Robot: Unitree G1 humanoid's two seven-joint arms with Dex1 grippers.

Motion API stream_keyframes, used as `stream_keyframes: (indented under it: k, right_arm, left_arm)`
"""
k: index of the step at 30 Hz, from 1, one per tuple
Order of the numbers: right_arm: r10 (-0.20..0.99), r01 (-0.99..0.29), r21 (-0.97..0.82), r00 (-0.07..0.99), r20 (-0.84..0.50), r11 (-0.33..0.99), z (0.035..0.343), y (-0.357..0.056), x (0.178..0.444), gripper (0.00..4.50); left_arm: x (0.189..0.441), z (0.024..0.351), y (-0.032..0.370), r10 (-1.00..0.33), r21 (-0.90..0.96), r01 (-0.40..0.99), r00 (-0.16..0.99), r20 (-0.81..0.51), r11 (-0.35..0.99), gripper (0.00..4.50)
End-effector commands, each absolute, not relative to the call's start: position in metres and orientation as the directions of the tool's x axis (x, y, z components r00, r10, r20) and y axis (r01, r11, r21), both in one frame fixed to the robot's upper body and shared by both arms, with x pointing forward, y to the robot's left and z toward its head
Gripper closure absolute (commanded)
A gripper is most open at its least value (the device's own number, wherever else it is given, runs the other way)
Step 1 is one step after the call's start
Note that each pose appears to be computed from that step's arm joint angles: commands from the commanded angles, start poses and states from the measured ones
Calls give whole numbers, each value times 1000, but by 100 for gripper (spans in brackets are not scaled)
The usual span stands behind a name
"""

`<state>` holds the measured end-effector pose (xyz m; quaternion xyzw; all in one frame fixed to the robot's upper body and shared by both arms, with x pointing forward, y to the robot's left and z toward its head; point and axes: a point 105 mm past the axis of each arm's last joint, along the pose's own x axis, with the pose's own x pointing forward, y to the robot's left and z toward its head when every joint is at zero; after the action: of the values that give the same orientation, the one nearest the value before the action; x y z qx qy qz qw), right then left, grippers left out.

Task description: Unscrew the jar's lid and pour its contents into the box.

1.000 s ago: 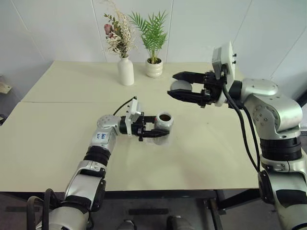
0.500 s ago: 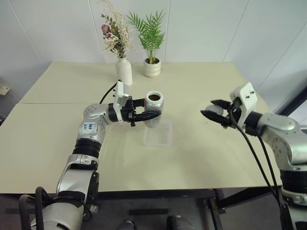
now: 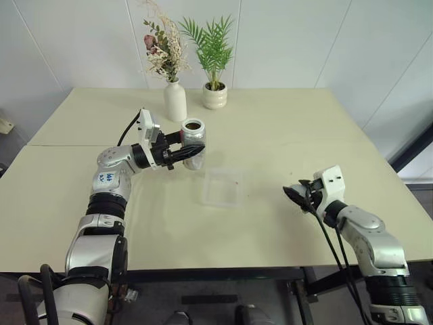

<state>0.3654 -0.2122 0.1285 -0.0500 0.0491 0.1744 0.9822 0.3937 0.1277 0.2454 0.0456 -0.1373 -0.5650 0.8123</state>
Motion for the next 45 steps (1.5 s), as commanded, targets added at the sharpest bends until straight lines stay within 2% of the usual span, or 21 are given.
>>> stream_keyframes:
  k: [1, 6, 9, 12, 22, 26, 30, 35, 37, 41, 45]
  right_arm:
    - [265, -269, -97, 963, -58, 958, 134, -224, 372, 194]
    - [207, -214, -143, 976, -66, 966, 123, -228, 372, 194]
    - [209, -220, -163, 974, -86, 962, 117, -228, 368, 92]
    - [198, -205, -139, 978, -60, 969, 128, -231, 366, 3]
    - [418, -407, -225, 909, 0, 885, 181, -204, 332, 3]
    - [568, -551, -213, 823, 22, 807, 209, -187, 310, 3]
    - [775, -759, -225, 631, -23, 612, 233, -168, 268, 3]
    - [827, -811, -245, 559, -61, 531, 248, -160, 256, 3]
    - [846, -829, -242, 531, -58, 504, 253, -155, 252, 3]
    - [867, -857, -235, 490, -91, 459, 251, -154, 240, 3]
    - [857, -843, -246, 509, -81, 478, 252, -155, 241, 3]
  left_arm:
    - [389, 259, 132, -929, 259, 898, 310, 203, 357, 235]
    - [386, 257, 136, -928, 253, 898, 316, 197, 359, 235]
    - [386, 258, 138, -927, 256, 896, 321, 195, 364, 235]
    - [387, 258, 139, -925, 259, 892, 328, 193, 370, 235]
    - [391, 258, 142, -923, 310, 870, 347, 167, 383, 235]
    - [396, 261, 141, -920, 370, 842, 361, 153, 392, 235]
    - [404, 264, 136, -914, 500, 774, 394, 102, 389, 235]
    - [411, 267, 123, -902, 678, 659, 431, 12, 324, 235]
    - [416, 272, 119, -883, 710, 616, 468, 19, 342, 235]
    - [412, 275, 92, -882, 890, 436, 462, -95, 132, 235]
    - [411, 279, 77, -870, 951, 308, 475, -136, 19, 235]
